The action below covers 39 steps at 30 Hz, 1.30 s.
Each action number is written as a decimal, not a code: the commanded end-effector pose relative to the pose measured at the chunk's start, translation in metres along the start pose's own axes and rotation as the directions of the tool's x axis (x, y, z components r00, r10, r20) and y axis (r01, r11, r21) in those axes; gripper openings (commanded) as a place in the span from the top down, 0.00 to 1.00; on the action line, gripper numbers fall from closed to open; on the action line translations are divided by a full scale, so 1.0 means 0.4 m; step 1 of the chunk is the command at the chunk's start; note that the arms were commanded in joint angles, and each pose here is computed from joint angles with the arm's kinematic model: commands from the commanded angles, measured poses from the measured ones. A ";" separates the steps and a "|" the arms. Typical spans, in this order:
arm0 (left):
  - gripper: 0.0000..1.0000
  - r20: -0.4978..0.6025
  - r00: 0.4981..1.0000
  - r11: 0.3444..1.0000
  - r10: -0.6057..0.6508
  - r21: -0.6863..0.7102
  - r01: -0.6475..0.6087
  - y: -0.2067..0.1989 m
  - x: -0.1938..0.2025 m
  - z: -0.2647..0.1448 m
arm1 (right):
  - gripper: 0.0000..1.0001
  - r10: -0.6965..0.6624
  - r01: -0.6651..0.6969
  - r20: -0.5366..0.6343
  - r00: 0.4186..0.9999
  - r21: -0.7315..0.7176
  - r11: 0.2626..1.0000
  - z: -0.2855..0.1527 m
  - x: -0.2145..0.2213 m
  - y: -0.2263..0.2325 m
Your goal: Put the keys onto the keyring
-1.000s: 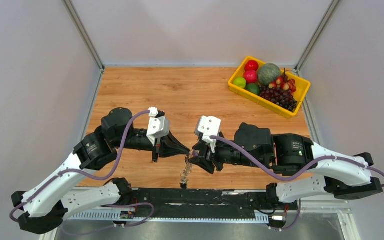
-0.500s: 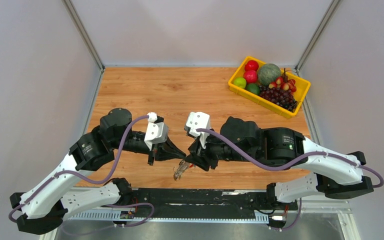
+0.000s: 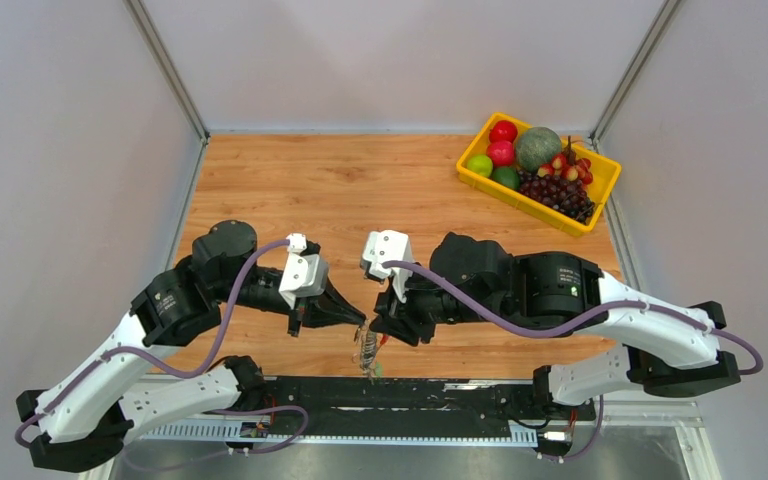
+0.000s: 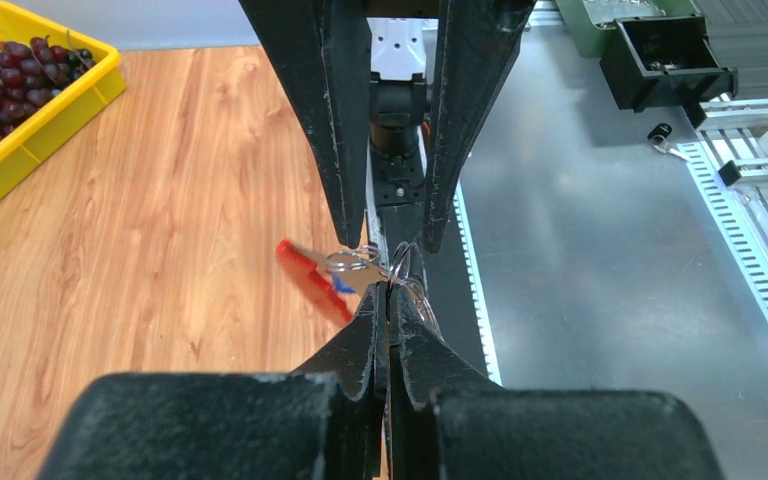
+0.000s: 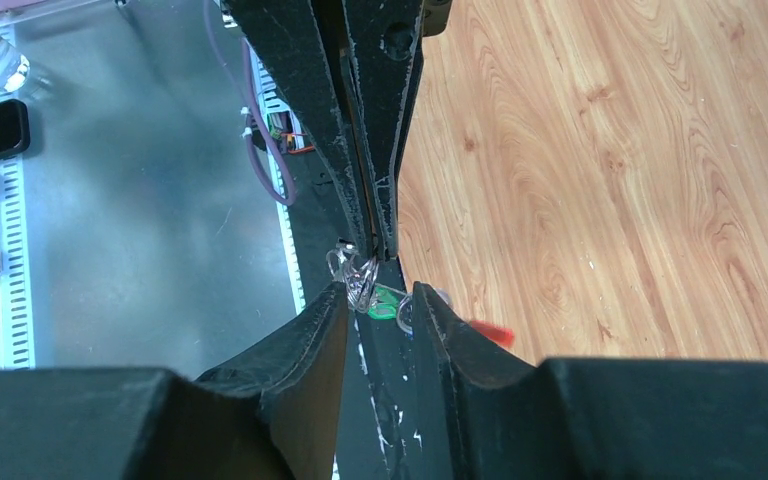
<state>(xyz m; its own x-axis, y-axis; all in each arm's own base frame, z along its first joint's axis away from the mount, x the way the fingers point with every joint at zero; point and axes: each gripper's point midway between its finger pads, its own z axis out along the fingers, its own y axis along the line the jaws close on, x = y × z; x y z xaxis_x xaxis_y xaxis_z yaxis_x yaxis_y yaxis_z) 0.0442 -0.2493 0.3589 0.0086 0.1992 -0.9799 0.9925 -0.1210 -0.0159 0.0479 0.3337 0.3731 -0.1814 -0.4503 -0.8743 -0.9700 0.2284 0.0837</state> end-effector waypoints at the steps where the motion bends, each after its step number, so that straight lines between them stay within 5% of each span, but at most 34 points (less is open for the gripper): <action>1: 1.00 0.052 0.996 0.997 0.068 0.020 -0.069 -0.018 -0.047 -0.015 | 0.67 0.014 -0.014 0.015 1.000 -0.008 1.000 -0.013 -0.023 0.003; 7: 1.00 0.054 0.996 0.997 0.070 0.027 -0.072 -0.021 -0.046 -0.014 | 0.70 0.008 -0.008 0.007 1.000 -0.001 1.000 0.004 -0.025 -0.005; 18: 1.00 0.060 0.995 0.996 0.080 0.023 -0.081 -0.025 -0.046 -0.020 | 0.88 -0.008 0.008 -0.003 1.000 -0.012 1.000 0.006 -0.016 -0.004; 21: 1.00 0.062 0.995 0.996 0.083 0.026 -0.084 -0.026 -0.047 -0.019 | 0.99 -0.011 0.010 -0.005 1.000 -0.010 1.000 0.008 -0.012 -0.005; 25: 1.00 0.065 0.995 0.996 0.081 0.030 -0.083 -0.026 -0.046 -0.017 | 1.00 -0.018 0.018 0.007 1.000 -0.050 0.999 0.012 -0.008 0.011; 33: 0.99 0.090 0.992 0.995 0.087 0.039 -0.091 -0.032 -0.060 -0.018 | 1.00 -0.033 0.043 0.219 0.975 -0.044 0.998 -0.032 -0.078 0.006; 39: 0.88 0.141 0.985 0.995 0.095 0.017 -0.098 -0.032 -0.080 -0.022 | 1.00 -0.049 0.046 0.310 0.950 0.016 0.999 -0.061 -0.105 -0.021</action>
<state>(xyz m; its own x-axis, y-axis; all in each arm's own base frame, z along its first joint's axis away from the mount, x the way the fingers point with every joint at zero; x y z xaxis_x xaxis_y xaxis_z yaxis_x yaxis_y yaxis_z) 0.0420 -0.2493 0.3756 0.0593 0.1237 -0.9905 0.9905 -0.1310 0.0430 0.0477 0.3357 0.3828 -0.1257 -0.3167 -0.9402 -0.9814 0.1782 0.0712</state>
